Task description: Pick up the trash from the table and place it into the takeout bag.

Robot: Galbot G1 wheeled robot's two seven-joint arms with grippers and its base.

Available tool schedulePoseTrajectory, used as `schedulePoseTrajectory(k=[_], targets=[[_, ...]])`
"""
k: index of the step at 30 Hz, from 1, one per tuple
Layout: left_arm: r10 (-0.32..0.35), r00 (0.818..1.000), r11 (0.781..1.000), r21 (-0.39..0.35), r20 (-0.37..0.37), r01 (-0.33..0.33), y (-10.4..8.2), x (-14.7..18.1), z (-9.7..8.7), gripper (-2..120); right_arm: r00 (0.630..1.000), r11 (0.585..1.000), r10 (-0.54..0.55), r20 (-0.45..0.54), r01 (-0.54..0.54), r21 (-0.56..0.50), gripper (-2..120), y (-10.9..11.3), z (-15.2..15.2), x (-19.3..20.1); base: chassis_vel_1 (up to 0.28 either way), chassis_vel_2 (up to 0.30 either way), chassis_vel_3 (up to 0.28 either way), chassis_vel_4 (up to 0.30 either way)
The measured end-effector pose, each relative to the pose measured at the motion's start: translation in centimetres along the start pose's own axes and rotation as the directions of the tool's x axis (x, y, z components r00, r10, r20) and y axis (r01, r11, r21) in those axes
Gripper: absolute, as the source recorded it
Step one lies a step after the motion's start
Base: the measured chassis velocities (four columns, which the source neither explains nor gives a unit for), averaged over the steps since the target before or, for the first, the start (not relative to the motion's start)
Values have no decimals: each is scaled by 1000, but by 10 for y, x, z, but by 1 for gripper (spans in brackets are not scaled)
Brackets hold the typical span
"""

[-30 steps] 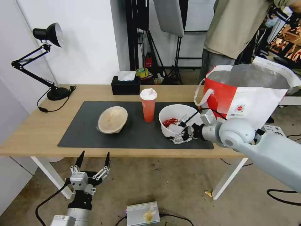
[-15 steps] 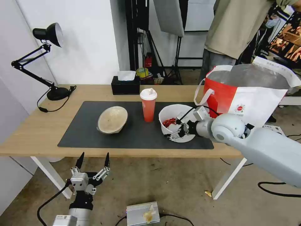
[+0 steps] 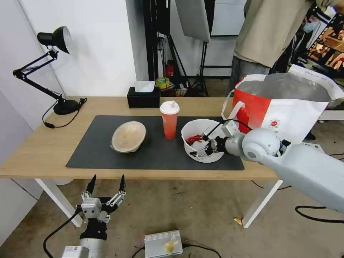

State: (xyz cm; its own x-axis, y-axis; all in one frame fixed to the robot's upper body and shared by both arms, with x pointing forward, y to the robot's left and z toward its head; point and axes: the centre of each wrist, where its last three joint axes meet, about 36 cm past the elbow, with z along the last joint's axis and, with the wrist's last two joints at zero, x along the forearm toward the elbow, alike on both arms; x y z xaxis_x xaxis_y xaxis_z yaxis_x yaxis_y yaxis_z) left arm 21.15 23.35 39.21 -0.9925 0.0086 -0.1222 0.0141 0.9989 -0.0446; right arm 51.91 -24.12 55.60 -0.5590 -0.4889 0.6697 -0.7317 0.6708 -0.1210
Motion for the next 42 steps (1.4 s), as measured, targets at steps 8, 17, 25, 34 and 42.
schedulePoseTrajectory(k=[8, 17, 25, 34, 42], targets=[[-8, 1000, 1000, -4, 2, 8, -1, 2, -1, 100, 1000, 1000, -6, 5, 6, 5, 100, 4, -1, -3, 0, 0, 0, 0], [-12, 1000, 1000, -6, 2, 12, -2, 5, -1, 100, 1000, 1000, -8, 7, 8, 8, 78, 6, 1, -4, 0, 0, 0, 0], [-11, 1000, 1000, -7, 3, 11, -3, 5, -2, 100, 1000, 1000, -16, 9, 15, 8, 46, 10, 2, -3, 0, 0, 0, 0], [-6, 1000, 1000, -10, 5, 7, -2, 6, -2, 100, 1000, 1000, -18, 18, 18, 15, 14, 14, 0, 0, 0, 0, 0, 0], [2, 1000, 1000, -14, 4, -2, -1, 6, -2, 100, 999, 1000, -17, 33, 16, 23, 0, 20, -4, 3, 0, 0, 0, 0]])
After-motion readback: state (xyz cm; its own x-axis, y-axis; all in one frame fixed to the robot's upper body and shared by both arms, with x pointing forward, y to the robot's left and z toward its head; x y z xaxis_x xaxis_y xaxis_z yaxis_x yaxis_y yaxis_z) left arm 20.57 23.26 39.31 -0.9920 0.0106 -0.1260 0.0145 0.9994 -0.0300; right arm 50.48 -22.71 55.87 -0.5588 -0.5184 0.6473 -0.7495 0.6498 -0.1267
